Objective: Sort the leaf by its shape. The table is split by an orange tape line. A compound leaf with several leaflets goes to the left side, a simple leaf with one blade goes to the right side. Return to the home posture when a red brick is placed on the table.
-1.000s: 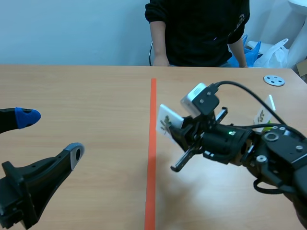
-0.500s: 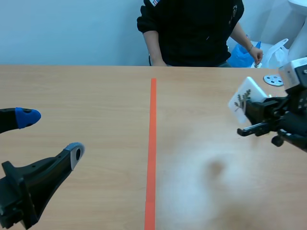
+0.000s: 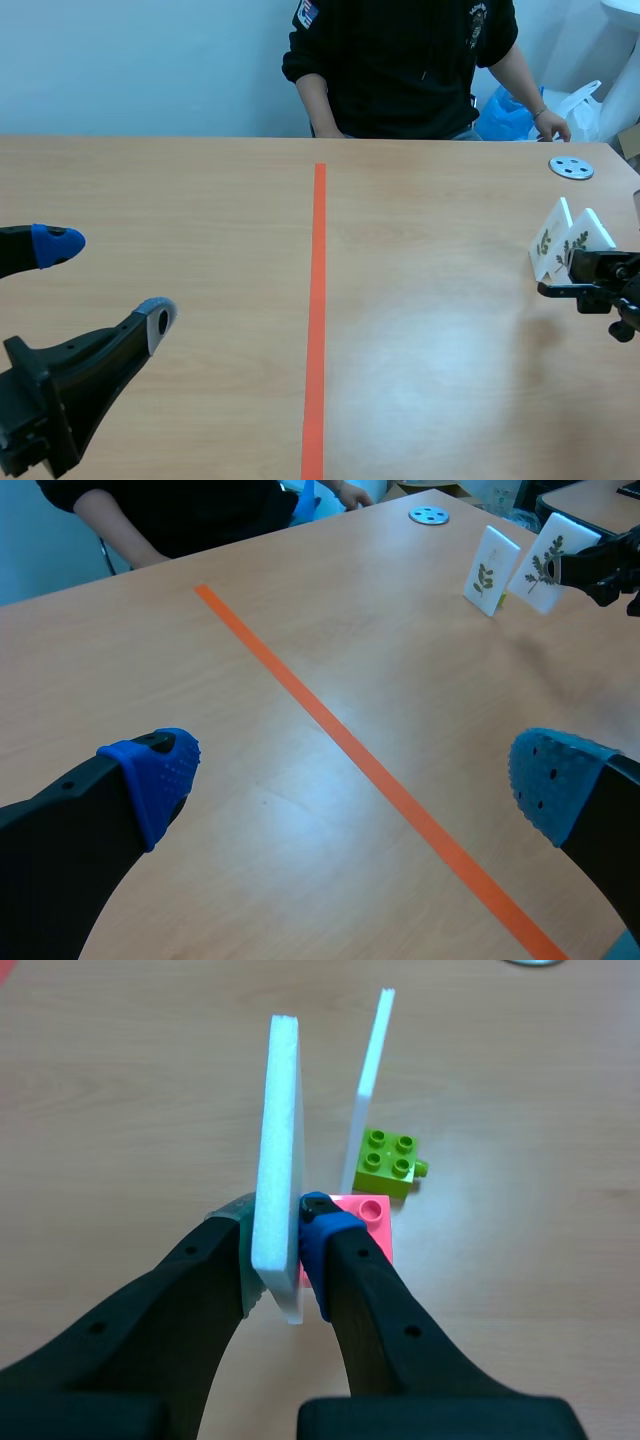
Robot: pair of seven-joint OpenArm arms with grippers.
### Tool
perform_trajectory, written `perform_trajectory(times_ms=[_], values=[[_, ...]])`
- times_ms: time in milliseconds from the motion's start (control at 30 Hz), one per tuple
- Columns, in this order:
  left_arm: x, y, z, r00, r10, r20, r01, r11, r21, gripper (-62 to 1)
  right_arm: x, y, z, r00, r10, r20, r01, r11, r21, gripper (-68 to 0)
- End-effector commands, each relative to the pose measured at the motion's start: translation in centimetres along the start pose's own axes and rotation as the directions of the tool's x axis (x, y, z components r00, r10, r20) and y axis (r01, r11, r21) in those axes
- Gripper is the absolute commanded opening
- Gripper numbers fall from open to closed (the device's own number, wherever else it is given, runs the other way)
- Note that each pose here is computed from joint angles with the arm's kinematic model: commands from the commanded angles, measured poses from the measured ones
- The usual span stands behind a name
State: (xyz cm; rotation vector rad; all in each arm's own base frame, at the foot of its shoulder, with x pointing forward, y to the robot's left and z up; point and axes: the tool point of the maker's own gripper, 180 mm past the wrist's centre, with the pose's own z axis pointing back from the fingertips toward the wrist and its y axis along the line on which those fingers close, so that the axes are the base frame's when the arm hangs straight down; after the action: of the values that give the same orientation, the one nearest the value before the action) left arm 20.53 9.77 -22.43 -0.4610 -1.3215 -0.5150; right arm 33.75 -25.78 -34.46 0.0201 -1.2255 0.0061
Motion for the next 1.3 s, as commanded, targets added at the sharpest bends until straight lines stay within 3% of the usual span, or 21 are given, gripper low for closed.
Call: perform_trajectory(times_ms=[0,200,367,667,867,1033,1133,1267], values=[[0.7,-0.2,-0.1,0.999,0.006,0.031,-0.006,1.000,-0.008,1.4,2.9,0.0,-0.8,0.996,0.000,0.084,-0.001,1.000,0.004,-66.0],[0.7,-0.2,-0.1,0.999,0.007,0.031,-0.006,1.000,-0.008,1.4,1.9,-0.3,-2.3,0.997,-0.035,0.076,0.037,0.999,-0.030,-66.0],[0.7,-0.2,-0.1,0.999,0.007,0.031,-0.006,1.000,-0.008,1.4,0.9,0.6,-3.1,0.998,-0.016,0.055,0.017,1.000,-0.022,-66.0],[0.7,-0.2,-0.1,0.999,0.007,0.032,-0.006,1.000,-0.008,1.4,-1.2,-0.6,-3.1,1.000,0.011,0.014,-0.010,0.994,-0.109,-64.8],[0.7,-0.2,-0.1,0.999,0.007,0.032,-0.006,1.000,-0.008,1.4,-1.2,-0.7,-3.0,1.000,0.012,0.012,-0.010,0.993,-0.114,-53.4],[0.7,-0.2,-0.1,0.999,0.007,0.032,-0.006,1.000,-0.008,1.4,-0.8,-0.8,-3.0,0.999,0.015,0.031,-0.011,0.993,-0.115,-29.7],[0.7,-0.2,-0.1,0.999,0.006,0.032,-0.006,1.000,-0.008,1.4,0.1,-0.8,-2.9,0.998,0.023,0.059,-0.016,0.994,-0.109,-22.7],[0.8,-0.2,-0.1,0.999,0.006,0.035,-0.006,1.000,-0.008,1.4,2.6,-0.4,-2.3,0.992,0.039,0.120,-0.031,0.997,-0.067,-15.0]])
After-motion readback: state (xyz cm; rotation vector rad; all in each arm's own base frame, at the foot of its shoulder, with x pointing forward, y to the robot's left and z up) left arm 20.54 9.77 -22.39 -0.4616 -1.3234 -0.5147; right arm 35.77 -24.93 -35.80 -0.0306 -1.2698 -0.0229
